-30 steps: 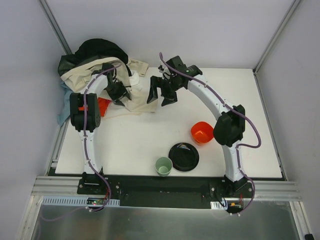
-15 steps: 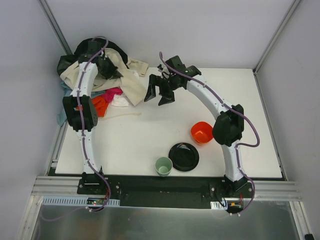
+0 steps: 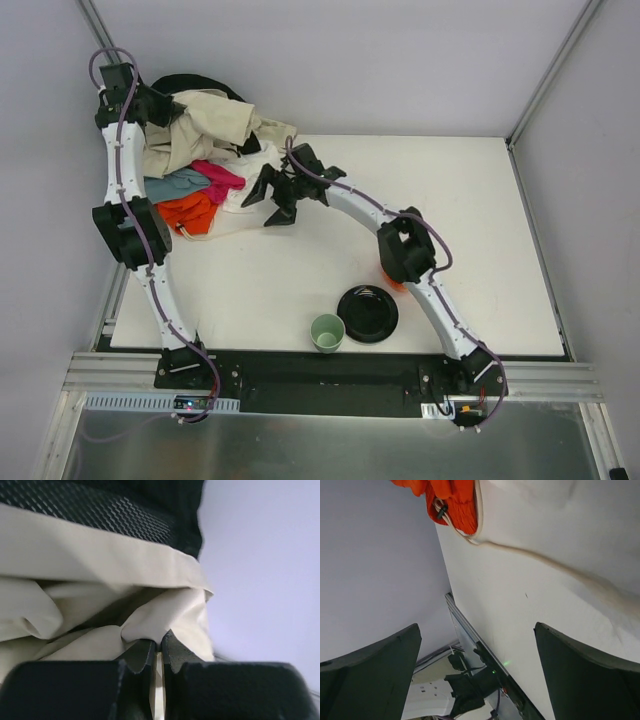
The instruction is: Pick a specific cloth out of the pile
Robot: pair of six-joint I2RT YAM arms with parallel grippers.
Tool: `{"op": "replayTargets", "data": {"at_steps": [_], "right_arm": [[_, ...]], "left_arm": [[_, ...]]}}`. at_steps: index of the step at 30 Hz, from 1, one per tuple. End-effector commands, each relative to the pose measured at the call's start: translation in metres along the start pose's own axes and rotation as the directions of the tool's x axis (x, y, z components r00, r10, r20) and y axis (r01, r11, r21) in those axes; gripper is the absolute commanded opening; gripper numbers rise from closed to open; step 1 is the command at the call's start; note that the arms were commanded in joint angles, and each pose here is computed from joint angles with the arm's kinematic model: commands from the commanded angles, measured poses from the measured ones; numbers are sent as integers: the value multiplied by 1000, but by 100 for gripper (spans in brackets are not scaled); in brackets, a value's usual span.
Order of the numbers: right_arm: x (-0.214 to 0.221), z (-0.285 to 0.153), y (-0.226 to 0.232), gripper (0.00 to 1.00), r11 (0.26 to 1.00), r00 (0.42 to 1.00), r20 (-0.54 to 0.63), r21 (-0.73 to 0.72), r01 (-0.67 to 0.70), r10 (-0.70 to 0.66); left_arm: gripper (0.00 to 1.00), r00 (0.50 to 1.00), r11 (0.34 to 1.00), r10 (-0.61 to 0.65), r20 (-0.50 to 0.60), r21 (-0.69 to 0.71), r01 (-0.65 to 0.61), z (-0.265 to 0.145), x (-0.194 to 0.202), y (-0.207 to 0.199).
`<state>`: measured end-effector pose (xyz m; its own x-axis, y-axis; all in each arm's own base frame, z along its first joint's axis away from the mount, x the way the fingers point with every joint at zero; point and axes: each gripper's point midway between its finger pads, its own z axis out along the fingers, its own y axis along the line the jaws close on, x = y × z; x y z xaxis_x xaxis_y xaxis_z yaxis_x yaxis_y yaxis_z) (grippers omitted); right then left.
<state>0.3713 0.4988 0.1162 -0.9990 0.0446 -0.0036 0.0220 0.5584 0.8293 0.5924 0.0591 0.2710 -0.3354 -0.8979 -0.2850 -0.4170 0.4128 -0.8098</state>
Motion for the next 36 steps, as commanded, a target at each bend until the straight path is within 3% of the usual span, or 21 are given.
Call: {"op": "replayTargets", "data": {"at_steps": [1, 6, 14, 19, 27, 36], "right_arm": [[-8, 29, 75, 97, 973, 997, 45, -222, -57, 69], [-17, 72, 56, 90, 961, 975, 109, -220, -167, 195], [-8, 114, 49, 79, 958, 951, 199, -211, -196, 238], [-6, 140, 29, 72, 924, 908, 213, -213, -318, 361], [-27, 148, 15, 70, 888, 842, 295, -238, -393, 451], [-31, 163, 5, 61, 833, 778, 308, -282, -475, 548]], "left_arm": [[0, 986, 961, 27, 166, 266, -71, -62, -29, -98], [0, 993, 951, 46, 109, 301, -77, -63, -18, -102], [0, 995, 951, 74, 61, 297, -89, -67, -5, -94], [0, 997, 949, 77, 31, 304, -82, -66, 1, -92], [0, 997, 949, 73, 1, 307, -70, -62, 4, -89], [0, 998, 951, 67, -15, 305, -60, -58, 7, -86]]}}
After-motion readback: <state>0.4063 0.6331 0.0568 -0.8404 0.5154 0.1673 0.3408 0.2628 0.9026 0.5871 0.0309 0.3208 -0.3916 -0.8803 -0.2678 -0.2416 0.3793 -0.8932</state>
